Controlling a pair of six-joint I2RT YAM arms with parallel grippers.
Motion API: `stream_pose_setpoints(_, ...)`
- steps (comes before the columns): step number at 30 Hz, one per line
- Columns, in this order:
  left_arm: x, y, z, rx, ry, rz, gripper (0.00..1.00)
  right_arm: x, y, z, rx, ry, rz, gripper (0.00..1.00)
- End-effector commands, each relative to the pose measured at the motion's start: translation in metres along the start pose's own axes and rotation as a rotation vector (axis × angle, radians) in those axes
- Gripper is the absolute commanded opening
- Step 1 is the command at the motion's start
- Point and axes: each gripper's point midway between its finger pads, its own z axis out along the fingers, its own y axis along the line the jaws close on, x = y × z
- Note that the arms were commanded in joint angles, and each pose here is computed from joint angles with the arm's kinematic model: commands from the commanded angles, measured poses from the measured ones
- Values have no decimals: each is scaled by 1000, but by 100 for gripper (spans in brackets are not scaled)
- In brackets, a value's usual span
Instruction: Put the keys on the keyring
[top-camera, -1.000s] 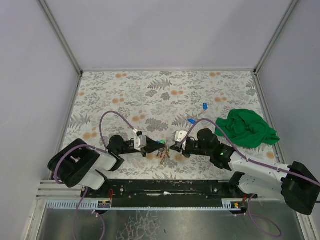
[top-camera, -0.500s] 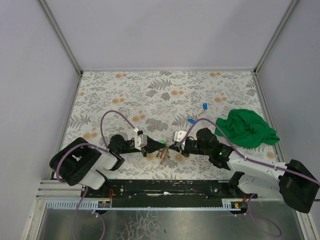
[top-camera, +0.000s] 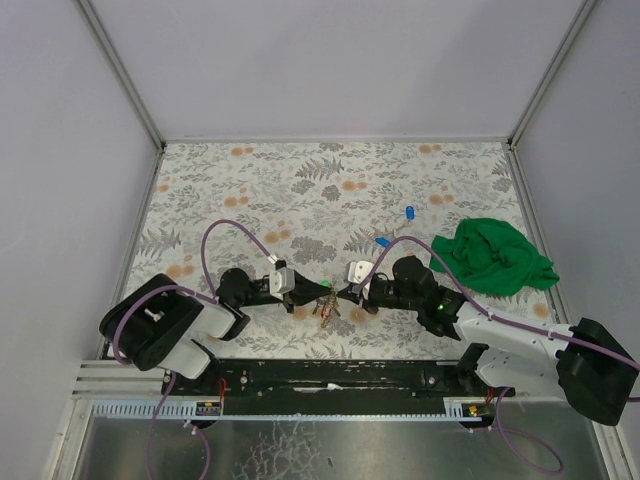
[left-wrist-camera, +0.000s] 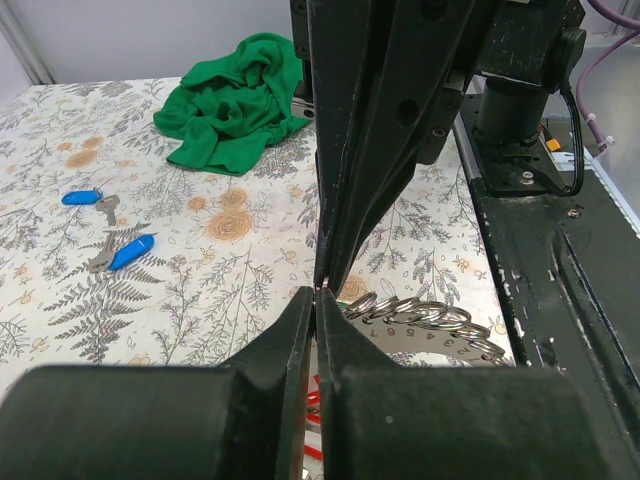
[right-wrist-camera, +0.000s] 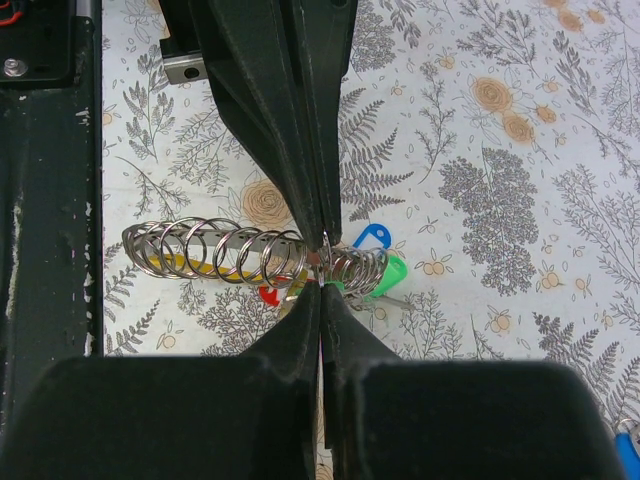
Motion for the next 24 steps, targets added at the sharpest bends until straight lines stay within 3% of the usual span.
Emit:
stream_pose_setpoints(1,-26,4,6,16,-84,92,0,-26,-13,2,38,-77,-27,0)
stream_pose_setpoints(24,-27,6,5,-4,-86,93,0,-14,-13,2,49,-28,-3,0)
